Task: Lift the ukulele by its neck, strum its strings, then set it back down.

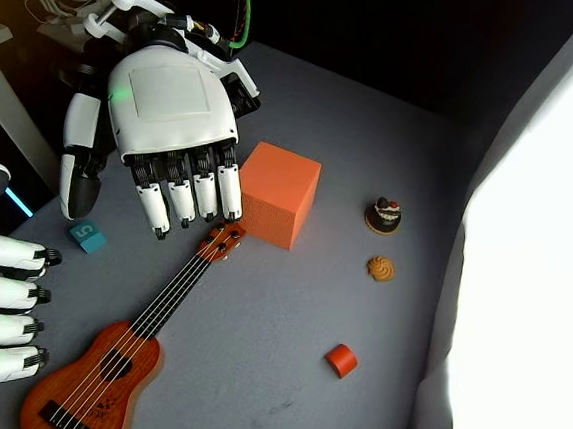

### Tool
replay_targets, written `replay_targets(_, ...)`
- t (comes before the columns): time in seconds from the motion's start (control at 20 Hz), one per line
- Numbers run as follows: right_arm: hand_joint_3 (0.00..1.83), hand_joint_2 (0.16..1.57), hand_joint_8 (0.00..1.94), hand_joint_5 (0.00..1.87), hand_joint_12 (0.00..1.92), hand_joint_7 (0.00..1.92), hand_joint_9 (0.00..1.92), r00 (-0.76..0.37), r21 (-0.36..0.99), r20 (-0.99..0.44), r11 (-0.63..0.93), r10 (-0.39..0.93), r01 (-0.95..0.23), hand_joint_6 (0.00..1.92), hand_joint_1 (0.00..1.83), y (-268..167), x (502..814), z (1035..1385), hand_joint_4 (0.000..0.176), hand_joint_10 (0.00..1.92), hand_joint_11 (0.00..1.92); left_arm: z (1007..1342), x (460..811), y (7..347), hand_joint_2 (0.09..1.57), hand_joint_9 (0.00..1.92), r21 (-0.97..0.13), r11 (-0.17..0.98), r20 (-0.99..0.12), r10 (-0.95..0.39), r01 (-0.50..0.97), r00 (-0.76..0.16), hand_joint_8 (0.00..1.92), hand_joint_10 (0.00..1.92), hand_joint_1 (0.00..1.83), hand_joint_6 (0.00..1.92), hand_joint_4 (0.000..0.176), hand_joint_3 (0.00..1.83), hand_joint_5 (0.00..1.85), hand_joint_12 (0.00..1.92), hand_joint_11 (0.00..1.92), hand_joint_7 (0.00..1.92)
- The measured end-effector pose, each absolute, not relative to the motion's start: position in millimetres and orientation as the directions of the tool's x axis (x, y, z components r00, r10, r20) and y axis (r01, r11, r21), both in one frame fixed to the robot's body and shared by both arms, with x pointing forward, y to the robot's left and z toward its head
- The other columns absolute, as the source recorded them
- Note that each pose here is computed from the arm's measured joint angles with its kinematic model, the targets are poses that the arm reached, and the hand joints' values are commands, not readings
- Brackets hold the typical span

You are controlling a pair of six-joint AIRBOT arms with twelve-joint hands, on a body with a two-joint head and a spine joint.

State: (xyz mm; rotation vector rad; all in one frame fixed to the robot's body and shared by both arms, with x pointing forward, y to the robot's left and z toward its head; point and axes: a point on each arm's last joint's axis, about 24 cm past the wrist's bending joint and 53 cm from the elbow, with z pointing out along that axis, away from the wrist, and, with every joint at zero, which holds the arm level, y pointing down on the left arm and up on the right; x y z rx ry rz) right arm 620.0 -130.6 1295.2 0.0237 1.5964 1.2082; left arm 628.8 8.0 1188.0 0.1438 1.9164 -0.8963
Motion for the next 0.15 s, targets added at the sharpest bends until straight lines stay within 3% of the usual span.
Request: replay_targets(0.15,0.00,1.29,1.00,1.14,1.92,1.39,1.30,-0.373,0.629,-0.771,0.524,0.517,-0.574,0.99,0.00,-126.6,617.3,1297.0,0.000,1.54,1.01,1192.6,629.4,8.4,1.22,1.18,-0.525,0.717,-0.816,-0.271,0.459,-0.511,1.24,1.59,0.00,1.31,0.000,0.00,0.96,1.91,0.95,1.24)
